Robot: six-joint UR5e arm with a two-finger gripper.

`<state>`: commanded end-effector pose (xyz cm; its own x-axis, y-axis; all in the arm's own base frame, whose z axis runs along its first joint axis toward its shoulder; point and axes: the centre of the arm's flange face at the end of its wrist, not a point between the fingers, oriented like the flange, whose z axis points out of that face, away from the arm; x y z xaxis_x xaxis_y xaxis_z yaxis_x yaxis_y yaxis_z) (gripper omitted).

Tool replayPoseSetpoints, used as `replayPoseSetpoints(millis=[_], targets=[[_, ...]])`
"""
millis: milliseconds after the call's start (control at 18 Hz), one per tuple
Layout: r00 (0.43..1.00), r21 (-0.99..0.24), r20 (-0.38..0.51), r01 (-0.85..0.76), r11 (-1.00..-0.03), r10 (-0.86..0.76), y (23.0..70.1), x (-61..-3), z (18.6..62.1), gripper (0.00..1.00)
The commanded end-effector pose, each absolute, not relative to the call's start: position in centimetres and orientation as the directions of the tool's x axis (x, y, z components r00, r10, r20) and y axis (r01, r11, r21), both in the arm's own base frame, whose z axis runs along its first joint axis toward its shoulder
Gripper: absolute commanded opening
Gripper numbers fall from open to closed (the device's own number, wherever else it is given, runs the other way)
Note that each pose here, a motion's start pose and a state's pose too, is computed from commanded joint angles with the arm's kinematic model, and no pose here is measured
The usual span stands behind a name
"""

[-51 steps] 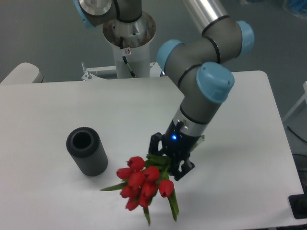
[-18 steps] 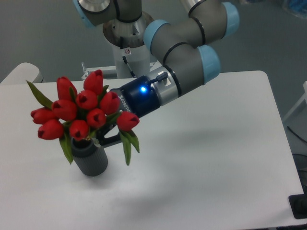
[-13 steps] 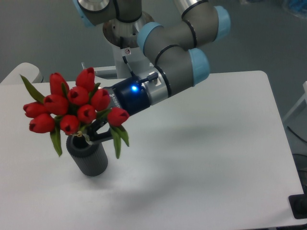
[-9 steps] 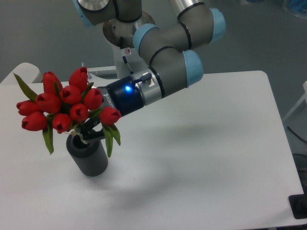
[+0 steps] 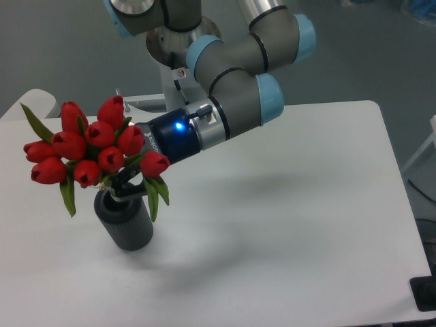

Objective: Insert the flowers into the vase
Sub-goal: 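Push the tulip stems further down into the vase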

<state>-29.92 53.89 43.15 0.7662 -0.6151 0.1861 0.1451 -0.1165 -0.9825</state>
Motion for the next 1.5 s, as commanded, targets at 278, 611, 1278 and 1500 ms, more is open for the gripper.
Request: replayPoseSetpoints(millis=[278, 611, 1278, 1500], targets=[[0.767, -0.985, 0.174, 0.136, -0.109, -0.618, 53.8, -29.7, 42.6, 0.04], [0.771, -0.990, 0.142, 0.110, -0.090, -0.621, 53.4, -29.1, 41.2, 0.05], [0.760, -0.991, 0.132, 0.100, -0.086, -0.637, 53.3, -27.3, 37.8, 0.08], [0.763, -0.993, 0.118, 0.089, -0.078, -0.635, 52.7, -26.8, 35.9, 0.10]])
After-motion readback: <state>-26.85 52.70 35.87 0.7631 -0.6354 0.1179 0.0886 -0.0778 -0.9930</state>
